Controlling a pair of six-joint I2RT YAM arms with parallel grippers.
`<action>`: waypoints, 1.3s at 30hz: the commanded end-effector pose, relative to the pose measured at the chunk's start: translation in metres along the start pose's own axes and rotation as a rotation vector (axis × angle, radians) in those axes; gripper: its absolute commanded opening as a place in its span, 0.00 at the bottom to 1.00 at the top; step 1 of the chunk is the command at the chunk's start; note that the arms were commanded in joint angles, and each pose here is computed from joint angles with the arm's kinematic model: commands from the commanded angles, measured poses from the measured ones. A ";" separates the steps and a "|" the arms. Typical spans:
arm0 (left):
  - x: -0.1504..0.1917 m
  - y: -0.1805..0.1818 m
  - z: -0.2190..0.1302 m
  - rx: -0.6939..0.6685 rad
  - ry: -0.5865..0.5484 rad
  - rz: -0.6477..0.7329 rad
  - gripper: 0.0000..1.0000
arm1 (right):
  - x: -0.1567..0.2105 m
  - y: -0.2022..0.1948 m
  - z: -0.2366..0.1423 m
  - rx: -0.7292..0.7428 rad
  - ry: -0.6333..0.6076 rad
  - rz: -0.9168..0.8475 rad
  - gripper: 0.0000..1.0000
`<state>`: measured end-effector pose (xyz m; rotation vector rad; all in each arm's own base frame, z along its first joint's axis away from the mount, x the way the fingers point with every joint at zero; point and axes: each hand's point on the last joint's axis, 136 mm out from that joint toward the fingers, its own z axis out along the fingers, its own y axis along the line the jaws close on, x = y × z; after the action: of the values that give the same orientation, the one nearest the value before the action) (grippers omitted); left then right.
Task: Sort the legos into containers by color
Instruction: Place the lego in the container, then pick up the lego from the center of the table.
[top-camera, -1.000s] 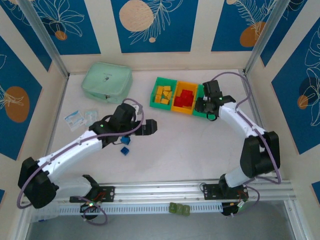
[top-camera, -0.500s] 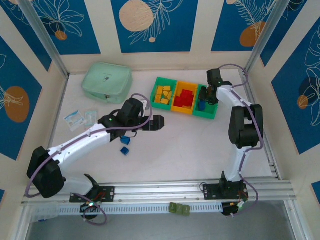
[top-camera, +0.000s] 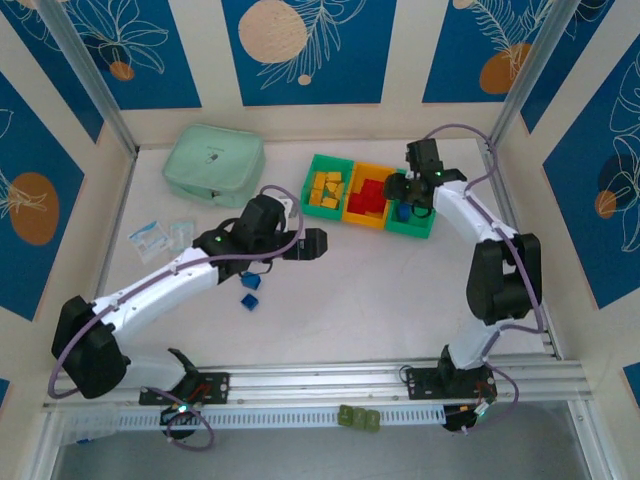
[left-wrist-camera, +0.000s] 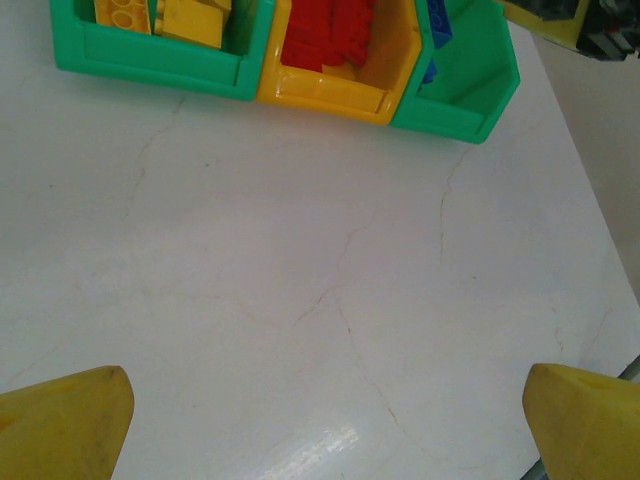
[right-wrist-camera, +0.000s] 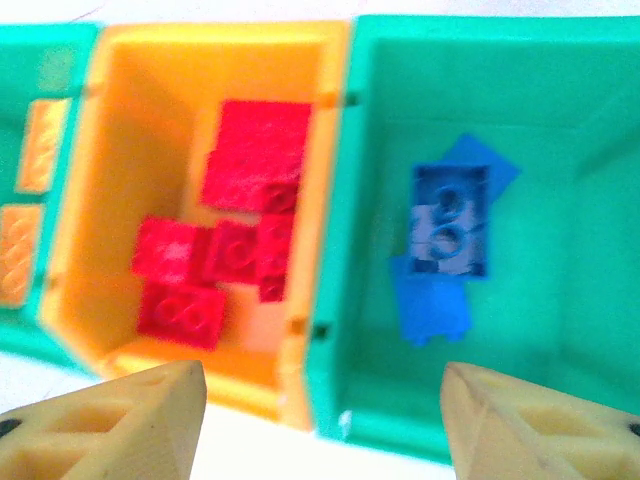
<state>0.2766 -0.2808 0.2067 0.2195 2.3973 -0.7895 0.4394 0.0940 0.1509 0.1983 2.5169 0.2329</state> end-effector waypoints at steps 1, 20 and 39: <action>0.002 0.013 -0.012 -0.049 -0.013 0.019 0.99 | 0.027 0.026 -0.010 -0.042 0.032 -0.049 0.66; 0.029 0.076 -0.077 -0.262 -0.081 -0.064 0.99 | 0.157 0.204 -0.011 -0.367 0.173 -0.421 0.77; 0.053 0.125 -0.140 -0.440 -0.183 -0.134 0.99 | 0.186 0.296 0.058 -0.311 0.303 -0.368 0.82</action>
<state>0.2096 -0.1180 0.2103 -0.1210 2.3552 -0.3826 0.3527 0.4188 0.0749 -0.5025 2.6404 0.5574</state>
